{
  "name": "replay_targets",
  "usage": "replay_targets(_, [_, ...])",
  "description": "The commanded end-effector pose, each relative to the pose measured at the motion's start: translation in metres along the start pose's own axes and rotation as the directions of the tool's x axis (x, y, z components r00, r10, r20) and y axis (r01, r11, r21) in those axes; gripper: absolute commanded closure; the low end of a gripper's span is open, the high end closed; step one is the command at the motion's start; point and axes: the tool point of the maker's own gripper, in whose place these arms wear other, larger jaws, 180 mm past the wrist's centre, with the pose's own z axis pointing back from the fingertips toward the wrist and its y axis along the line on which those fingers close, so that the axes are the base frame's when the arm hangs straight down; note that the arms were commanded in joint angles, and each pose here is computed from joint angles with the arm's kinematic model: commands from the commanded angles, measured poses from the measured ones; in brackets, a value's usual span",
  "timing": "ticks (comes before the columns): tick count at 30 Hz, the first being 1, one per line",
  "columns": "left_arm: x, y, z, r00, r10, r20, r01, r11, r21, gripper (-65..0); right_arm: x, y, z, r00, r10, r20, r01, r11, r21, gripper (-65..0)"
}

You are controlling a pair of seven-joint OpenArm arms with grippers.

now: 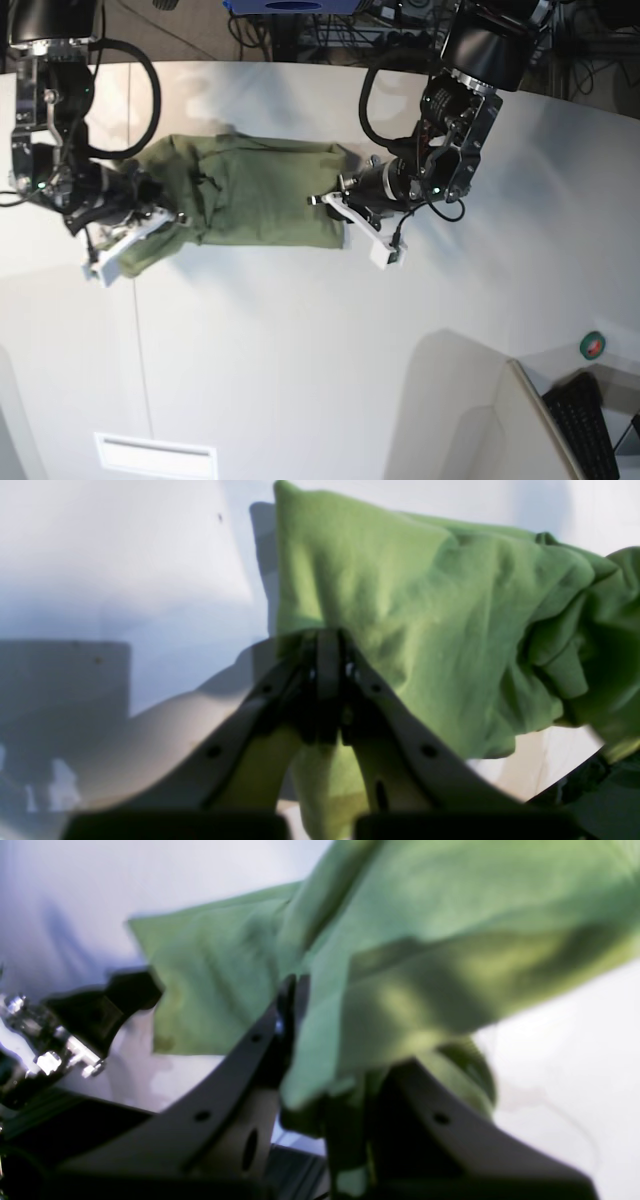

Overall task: Layout the t-shirt on the table in an organized manner, then fold the t-shirt properly
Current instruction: 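Grasp both ends of the folded shirt and fold them toward the middle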

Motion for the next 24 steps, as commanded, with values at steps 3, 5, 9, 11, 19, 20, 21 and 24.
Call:
replay_targets(3, [0.016, -0.003, 0.003, 0.999, -0.005, 0.036, 0.005, 1.000, -0.010, 0.0, 0.004, 0.026, 0.002, 0.999, 0.044, 0.007, -0.045, 0.998, 0.041, 0.0])
replay_targets(5, [0.016, -0.002, 0.004, 0.999, -0.004, 0.037, 0.005, 1.000, -0.009, 0.0, -0.005, 0.035, -0.001, 0.999, 0.036, -0.030, -0.034, 0.998, 0.046, 0.0])
replay_targets(9, [0.014, -0.004, 0.003, 0.999, -0.011, 0.031, 0.011, 1.000, -0.011, 0.0, -0.008, 0.055, -0.006, 0.997, 0.056, -0.049, -0.052, 0.997, 0.065, 0.0])
replay_targets(11, [0.014, -0.004, 0.003, 0.999, -0.011, 0.031, 0.011, 1.000, -0.011, 0.0, -0.005, 0.062, -0.007, 0.996, 0.074, -0.045, -0.071, 0.995, 0.075, 0.0])
replay_targets(19, [0.016, -0.002, 0.003, 0.999, -0.007, 0.035, 0.007, 1.000, -0.009, 0.0, -0.001, 0.097, -0.010, 0.995, 0.097, -0.036, -0.090, 0.985, 0.144, 0.0])
replay_targets(20, [0.016, -0.002, 0.003, 0.999, -0.007, 0.035, 0.007, 1.000, -0.009, 0.0, -0.002, 0.100, -0.011, 0.995, 0.092, -0.039, -0.086, 0.985, 0.149, 0.0])
replay_targets(21, [0.016, -0.002, 0.003, 0.999, -0.007, 0.035, 0.007, 1.000, -0.009, 0.0, -0.002, 0.102, -0.011, 0.995, 0.091, -0.038, -0.084, 0.985, 0.154, 0.0])
replay_targets(24, [0.016, -0.002, 0.003, 0.999, -0.006, 0.036, 0.006, 1.000, -0.009, 0.0, 0.000, 0.105, -0.013, 0.995, 0.091, -0.039, -0.083, 0.984, 0.159, 0.0])
